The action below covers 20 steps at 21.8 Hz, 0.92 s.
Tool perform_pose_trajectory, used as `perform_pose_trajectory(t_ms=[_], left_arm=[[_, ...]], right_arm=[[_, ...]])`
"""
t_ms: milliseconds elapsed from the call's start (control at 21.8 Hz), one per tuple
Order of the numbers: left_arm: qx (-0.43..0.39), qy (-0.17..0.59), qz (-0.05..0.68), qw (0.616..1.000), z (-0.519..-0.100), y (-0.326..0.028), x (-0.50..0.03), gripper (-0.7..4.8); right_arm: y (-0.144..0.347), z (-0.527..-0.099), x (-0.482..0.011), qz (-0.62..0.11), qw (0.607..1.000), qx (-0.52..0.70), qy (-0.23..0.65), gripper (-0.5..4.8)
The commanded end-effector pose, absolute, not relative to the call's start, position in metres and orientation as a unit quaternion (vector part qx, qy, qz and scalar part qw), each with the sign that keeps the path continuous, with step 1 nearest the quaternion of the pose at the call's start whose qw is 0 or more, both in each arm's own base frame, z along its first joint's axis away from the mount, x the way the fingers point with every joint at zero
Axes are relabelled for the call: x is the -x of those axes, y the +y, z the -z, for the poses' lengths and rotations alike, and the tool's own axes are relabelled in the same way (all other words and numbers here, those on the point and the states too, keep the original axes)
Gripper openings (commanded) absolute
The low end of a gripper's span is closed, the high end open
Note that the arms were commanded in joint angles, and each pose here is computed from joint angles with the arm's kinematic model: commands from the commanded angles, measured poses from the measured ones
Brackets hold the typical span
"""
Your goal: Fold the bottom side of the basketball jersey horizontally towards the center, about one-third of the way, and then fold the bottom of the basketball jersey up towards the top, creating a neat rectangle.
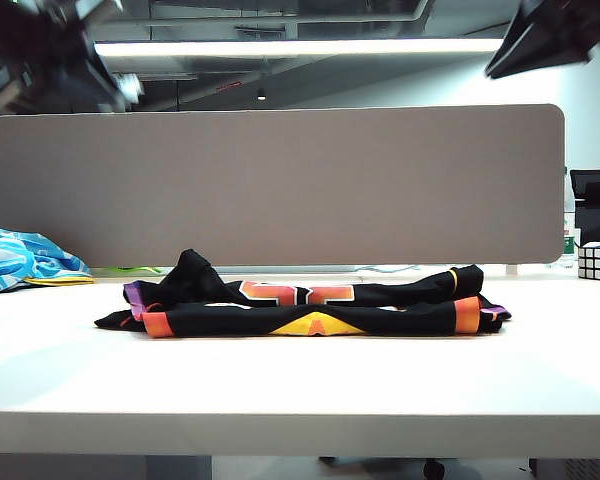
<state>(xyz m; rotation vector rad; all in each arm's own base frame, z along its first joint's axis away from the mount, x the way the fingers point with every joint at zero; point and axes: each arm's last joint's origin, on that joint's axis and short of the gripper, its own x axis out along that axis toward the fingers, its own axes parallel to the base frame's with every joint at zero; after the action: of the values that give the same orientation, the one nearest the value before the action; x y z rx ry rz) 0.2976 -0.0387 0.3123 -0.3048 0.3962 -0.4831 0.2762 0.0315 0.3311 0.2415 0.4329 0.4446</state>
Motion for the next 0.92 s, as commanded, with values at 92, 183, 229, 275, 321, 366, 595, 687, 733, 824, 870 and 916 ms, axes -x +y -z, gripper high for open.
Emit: perform_pose_trajectory(t_ms=[92,183,229,275,321,366,595,687,733,824,870,916], left_arm=[[0.131,0.143,0.241,0.951,-0.318,-0.032,-0.228,-0.06],[0.126,0.12,0.217,0.961,-0.31,-0.027,-0.189,-0.06],[0.125,0.114,0.211,0.963,-0.306,-0.026,-0.175,-0.06],[0.124,0.108,0.207,0.964,-0.301,-0.024,-0.165,-0.06],[0.123,0.102,0.206,0.965,-0.297,-0.023,-0.155,-0.06],[0.123,0.094,0.203,0.967,-0.29,-0.022,-0.144,-0.06],[0.135,0.053,0.189,0.971,-0.258,-0.018,-0.101,-0.06],[0.146,0.039,0.192,0.97,-0.247,-0.017,-0.092,-0.06],[0.152,0.032,0.193,0.969,-0.241,-0.016,-0.086,-0.06],[0.152,0.019,0.194,0.969,-0.231,-0.015,-0.078,-0.06],[0.151,0.005,0.189,0.97,-0.225,-0.015,-0.074,-0.06],[0.151,0.015,0.189,0.97,-0.221,-0.015,-0.075,-0.06]], right_arm=[[0.026,-0.328,-0.214,-0.208,0.957,-0.104,0.175,0.38],[0.024,-0.318,-0.184,-0.208,0.961,-0.094,0.156,0.38],[0.023,-0.313,-0.173,-0.204,0.963,-0.093,0.15,0.38],[0.022,-0.307,-0.164,-0.201,0.965,-0.092,0.144,0.38],[0.021,-0.302,-0.156,-0.198,0.966,-0.091,0.14,0.38],[0.02,-0.295,-0.146,-0.196,0.967,-0.09,0.136,0.38],[0.017,-0.267,-0.109,-0.186,0.972,-0.089,0.111,0.38],[0.015,-0.258,-0.098,-0.169,0.978,-0.086,0.092,0.38],[0.014,-0.253,-0.092,-0.156,0.981,-0.085,0.079,0.38],[0.012,-0.244,-0.084,-0.138,0.985,-0.084,0.06,0.38],[0.01,-0.235,-0.077,-0.117,0.989,-0.085,0.037,0.38],[0.009,-0.227,-0.073,-0.098,0.991,-0.084,0.022,0.38]])
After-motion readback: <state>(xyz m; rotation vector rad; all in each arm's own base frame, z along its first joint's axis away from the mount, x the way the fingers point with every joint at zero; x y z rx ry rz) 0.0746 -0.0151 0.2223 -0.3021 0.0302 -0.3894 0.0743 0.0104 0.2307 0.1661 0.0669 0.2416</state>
